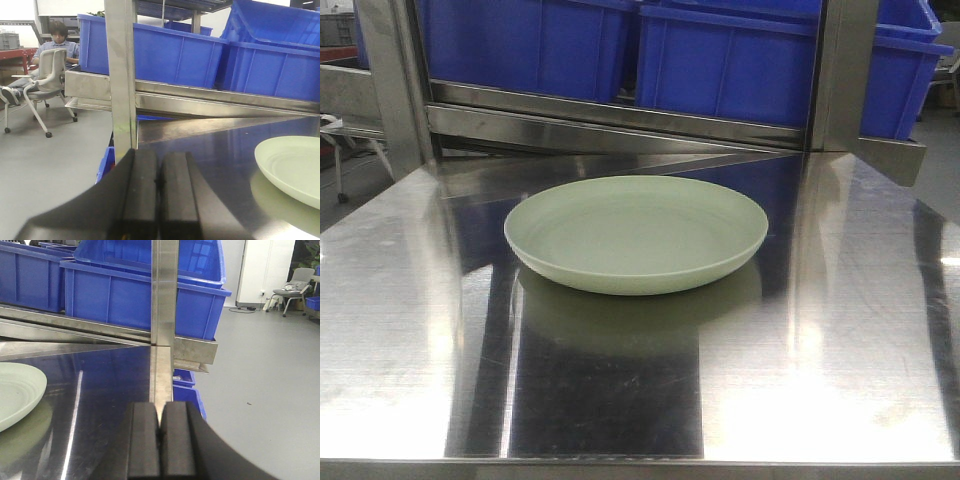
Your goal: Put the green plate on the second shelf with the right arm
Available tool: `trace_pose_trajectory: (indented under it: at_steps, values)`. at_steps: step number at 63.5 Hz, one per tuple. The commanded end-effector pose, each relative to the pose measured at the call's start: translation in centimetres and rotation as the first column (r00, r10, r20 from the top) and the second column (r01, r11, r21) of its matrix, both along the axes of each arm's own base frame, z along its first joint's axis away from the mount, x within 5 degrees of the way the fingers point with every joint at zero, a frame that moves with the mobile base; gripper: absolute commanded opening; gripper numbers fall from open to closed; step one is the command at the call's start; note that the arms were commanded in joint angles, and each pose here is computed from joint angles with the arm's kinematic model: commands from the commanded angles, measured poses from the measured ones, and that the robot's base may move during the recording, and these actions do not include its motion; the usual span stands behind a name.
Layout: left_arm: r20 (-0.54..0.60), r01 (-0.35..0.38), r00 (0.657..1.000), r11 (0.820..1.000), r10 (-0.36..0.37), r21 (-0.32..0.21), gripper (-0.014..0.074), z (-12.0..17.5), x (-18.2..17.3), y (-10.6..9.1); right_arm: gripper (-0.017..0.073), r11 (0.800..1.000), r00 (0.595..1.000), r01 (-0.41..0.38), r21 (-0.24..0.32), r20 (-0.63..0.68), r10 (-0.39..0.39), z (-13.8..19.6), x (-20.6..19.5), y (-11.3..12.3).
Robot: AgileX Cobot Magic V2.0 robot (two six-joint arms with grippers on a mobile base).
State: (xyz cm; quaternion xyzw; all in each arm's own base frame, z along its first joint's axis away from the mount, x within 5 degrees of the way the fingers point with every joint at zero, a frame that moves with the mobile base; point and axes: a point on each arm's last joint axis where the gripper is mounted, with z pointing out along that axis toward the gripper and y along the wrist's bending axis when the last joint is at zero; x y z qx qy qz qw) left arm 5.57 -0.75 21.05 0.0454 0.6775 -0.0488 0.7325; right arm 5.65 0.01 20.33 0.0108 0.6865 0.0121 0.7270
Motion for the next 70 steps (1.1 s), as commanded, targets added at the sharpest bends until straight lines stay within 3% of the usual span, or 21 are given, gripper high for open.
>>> trace_pose_trajectory:
  at_steps: [1,11,18,30,39,43,50,56,63,70]
  values:
    - [0.06,0.003,0.998,1.0,-0.002,-0.016,0.013,-0.5,0.0,0.0,0.0049,1.0,0.991,0.004,-0.006,0.134,-0.004,1.6,-0.4,0.0]
    - [0.06,0.003,0.998,1.0,-0.002,-0.016,0.013,-0.5,0.0,0.0,0.0049,1.0,0.987,0.005,-0.005,0.158,-0.004,1.8,-0.4,0.0]
    - [0.06,0.003,0.998,1.0,-0.002,-0.016,0.013,-0.5,0.0,0.0,0.0049,0.999,0.976,-0.011,0.05,0.22,0.0,3.5,-0.8,0.0]
    - [0.06,0.003,0.998,1.0,-0.002,-0.016,0.013,-0.5,0.0,0.0,0.0049,0.998,0.936,-0.022,0.053,0.351,0.002,11.3,-2.9,0.0]
    - [0.06,0.003,0.998,1.0,-0.002,-0.016,0.013,-0.5,0.0,0.0,0.0049,0.994,0.923,-0.047,0.095,0.386,0.007,18.7,-3.0,0.0]
    - [0.06,0.003,0.998,1.0,-0.002,-0.016,0.013,-0.5,0.0,0.0,0.0049,0.985,0.944,-0.074,0.156,0.33,0.019,21.9,-1.8,0.1]
    - [0.06,0.003,0.998,1.0,-0.002,-0.016,0.013,-0.5,0.0,0.0,0.0049,0.951,0.982,-0.135,0.279,0.162,0.092,26.1,0.9,0.7]
    - [0.06,0.003,0.998,1.0,-0.002,-0.016,0.013,-0.5,0.0,0.0,0.0049,0.939,0.986,-0.131,0.319,-0.059,0.157,27.2,4.9,1.3]
    - [0.06,0.003,0.998,1.0,-0.002,-0.016,0.013,-0.5,0.0,0.0,0.0049,0.922,0.918,-0.12,0.369,-0.312,0.244,26.9,9.3,2.1]
    - [0.06,0.003,0.998,1.0,-0.002,-0.016,0.013,-0.5,0.0,0.0,0.0049,0.886,0.788,-0.117,0.448,-0.501,0.357,24.7,13.6,3.1]
